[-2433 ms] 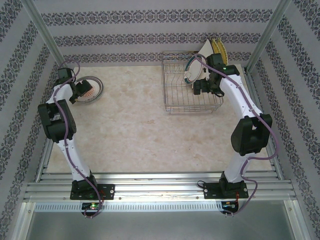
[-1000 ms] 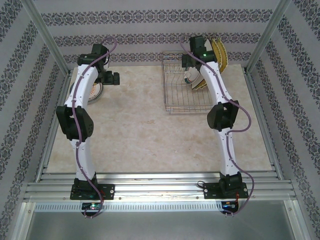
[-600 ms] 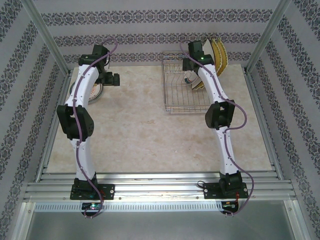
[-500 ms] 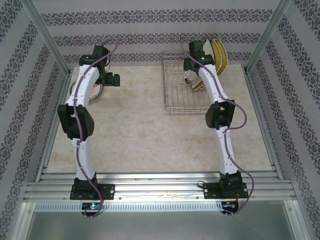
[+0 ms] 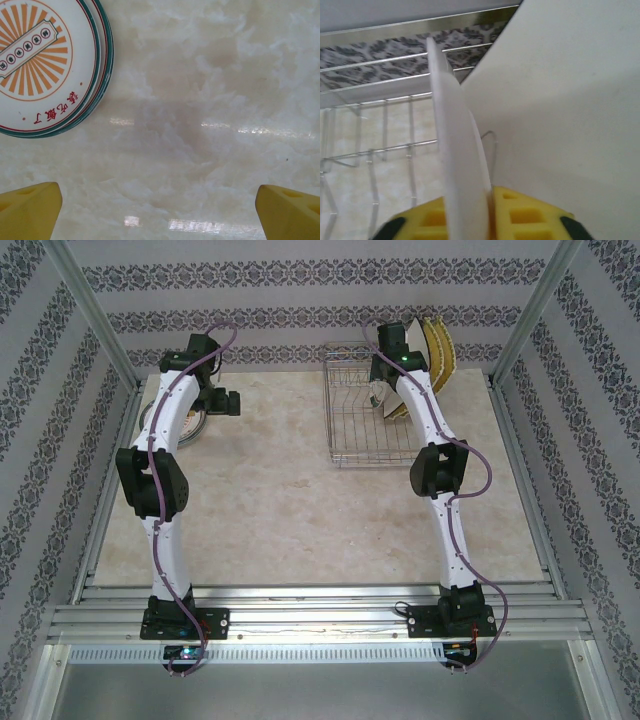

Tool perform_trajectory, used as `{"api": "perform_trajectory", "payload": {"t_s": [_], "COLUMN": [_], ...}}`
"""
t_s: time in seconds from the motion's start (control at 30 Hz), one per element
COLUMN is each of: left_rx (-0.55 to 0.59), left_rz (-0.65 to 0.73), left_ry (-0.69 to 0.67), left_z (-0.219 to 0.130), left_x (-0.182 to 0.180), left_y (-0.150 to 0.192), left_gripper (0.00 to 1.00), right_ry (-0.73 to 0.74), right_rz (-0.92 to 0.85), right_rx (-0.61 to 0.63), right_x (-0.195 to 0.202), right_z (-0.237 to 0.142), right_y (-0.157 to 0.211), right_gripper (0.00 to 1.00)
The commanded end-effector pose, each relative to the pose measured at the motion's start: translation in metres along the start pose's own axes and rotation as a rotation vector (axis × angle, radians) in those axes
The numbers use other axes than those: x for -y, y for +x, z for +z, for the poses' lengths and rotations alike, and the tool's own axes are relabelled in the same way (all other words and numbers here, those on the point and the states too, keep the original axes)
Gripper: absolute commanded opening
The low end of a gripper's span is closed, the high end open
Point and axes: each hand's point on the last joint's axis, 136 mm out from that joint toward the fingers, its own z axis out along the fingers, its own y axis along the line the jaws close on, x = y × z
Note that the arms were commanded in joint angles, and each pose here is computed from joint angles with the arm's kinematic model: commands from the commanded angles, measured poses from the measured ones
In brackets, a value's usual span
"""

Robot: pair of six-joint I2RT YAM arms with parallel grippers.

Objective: Unload the plates from the dish rack

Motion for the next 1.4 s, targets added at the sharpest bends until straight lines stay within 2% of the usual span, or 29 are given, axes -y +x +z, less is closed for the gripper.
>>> {"api": "perform_trajectory", "payload": {"t_s": [0.0,0.33,0.77,1.0,1.17,1.27,1.37], "left_rx": [0.006,0.023,0.027,0.034,0.039,0.046,0.047], "left_rz": [-0.004,-0.006,-0.004,-0.005,0.0,0.002,0.003], "left_ry": [-0.013,0.002,0.022,0.035,0.044,0.045,0.044], "left_z": [-0.004,-0.009,-0.008,-0.01,-0.012,-0.015,-0.016], "left_x": [0.0,0.002,0.005,0.007,0.009,0.009,0.009], "left_y": [0.001,-0.001,0.0,0.0,0.0,-0.001,-0.001], "left_gripper": [1.0,1.0,1.0,1.0,1.0,1.0,1.0], "right_ry": [-0.069,-0.088,-0.058,-0.063,-0.076,-0.128,-0.335], "right_rz": [0.027,0.005,-0.085,-0.094,-0.103,-0.093,-0.036], "right_rx": [0.059,0.129,0.269,0.287,0.289,0.267,0.18], "right_x": [-0.02,-0.024,-0.022,-0.02,-0.023,-0.028,-0.046], "right_z": [-0.017,-0.061,-0.163,-0.206,-0.222,-0.229,-0.231], "right_y": [-0.019,-0.048,-0.093,-0.097,-0.095,-0.09,-0.076], "right_gripper": [0.0,0.0,0.0,0.0,0.0,0.0,0.0]}}
